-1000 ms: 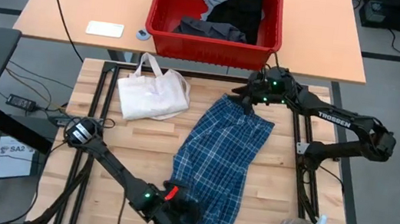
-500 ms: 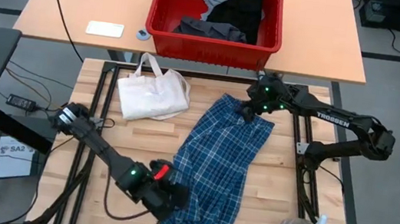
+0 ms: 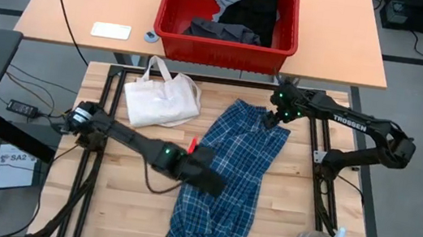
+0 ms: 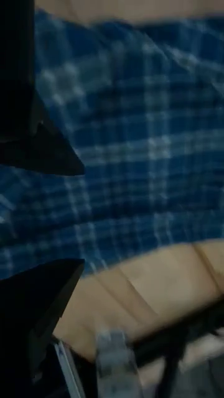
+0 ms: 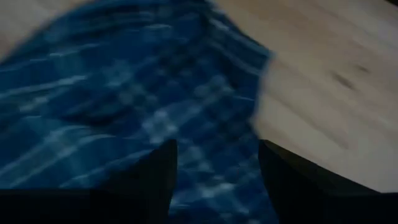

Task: Fold laundry
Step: Fold the blue pants

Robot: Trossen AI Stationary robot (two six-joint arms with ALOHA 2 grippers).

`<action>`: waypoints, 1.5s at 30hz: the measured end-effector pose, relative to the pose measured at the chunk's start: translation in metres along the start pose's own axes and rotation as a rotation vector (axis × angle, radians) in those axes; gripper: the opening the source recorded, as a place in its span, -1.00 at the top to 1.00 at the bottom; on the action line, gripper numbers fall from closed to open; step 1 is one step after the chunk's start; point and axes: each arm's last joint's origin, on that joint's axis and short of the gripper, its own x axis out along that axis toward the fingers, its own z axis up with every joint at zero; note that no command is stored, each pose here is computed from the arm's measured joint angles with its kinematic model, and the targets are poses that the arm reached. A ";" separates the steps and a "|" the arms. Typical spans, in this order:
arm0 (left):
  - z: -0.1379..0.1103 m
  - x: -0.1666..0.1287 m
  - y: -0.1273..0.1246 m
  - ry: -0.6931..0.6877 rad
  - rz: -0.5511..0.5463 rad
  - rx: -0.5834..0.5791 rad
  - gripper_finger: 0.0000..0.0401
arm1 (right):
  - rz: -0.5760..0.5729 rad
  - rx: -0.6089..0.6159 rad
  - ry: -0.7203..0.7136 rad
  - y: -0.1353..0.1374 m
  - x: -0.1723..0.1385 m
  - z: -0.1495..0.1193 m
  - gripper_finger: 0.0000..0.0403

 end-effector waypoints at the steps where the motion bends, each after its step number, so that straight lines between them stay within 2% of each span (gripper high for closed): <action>1: 0.003 0.003 0.000 -0.005 -0.017 0.004 -0.17 | -0.010 -0.001 0.003 -0.004 0.000 0.001 -0.15; 5: 0.004 0.009 0.004 0.018 -0.020 0.044 -0.17 | -0.002 -0.065 -0.040 -0.015 0.006 0.013 -0.15; 7: 0.001 0.009 0.008 0.040 0.020 0.053 -0.17 | 0.024 -0.099 -0.033 -0.019 0.016 0.018 -0.15; 13: -0.010 -0.005 0.019 0.091 0.129 0.055 -0.17 | 0.060 -0.176 0.102 -0.024 0.057 0.021 -0.09; 21: -0.026 -0.012 0.020 0.123 0.173 0.030 -0.17 | 0.065 -0.235 0.188 -0.027 0.089 0.020 0.05; 26: -0.031 -0.014 0.022 0.132 0.203 0.024 -0.17 | 0.073 -0.180 0.265 -0.027 0.086 0.012 0.24; 29: -0.031 -0.015 0.026 0.139 0.237 0.032 -0.17 | 0.075 -0.175 0.264 -0.025 0.077 0.011 0.39; 38: -0.011 -0.007 0.035 0.145 0.284 0.090 -0.17 | 0.085 -0.182 0.238 -0.025 0.066 0.011 0.78; 41: -0.003 -0.005 0.037 0.149 0.288 0.100 -0.17 | 0.134 -0.183 0.242 -0.024 0.064 0.011 0.94; 43: 0.000 -0.005 0.038 0.152 0.289 0.110 -0.17 | 0.151 -0.192 0.227 -0.021 0.063 0.011 0.95; 45: 0.002 -0.004 0.040 0.162 0.295 0.121 -0.17 | 0.136 -0.190 0.225 -0.021 0.063 0.011 0.87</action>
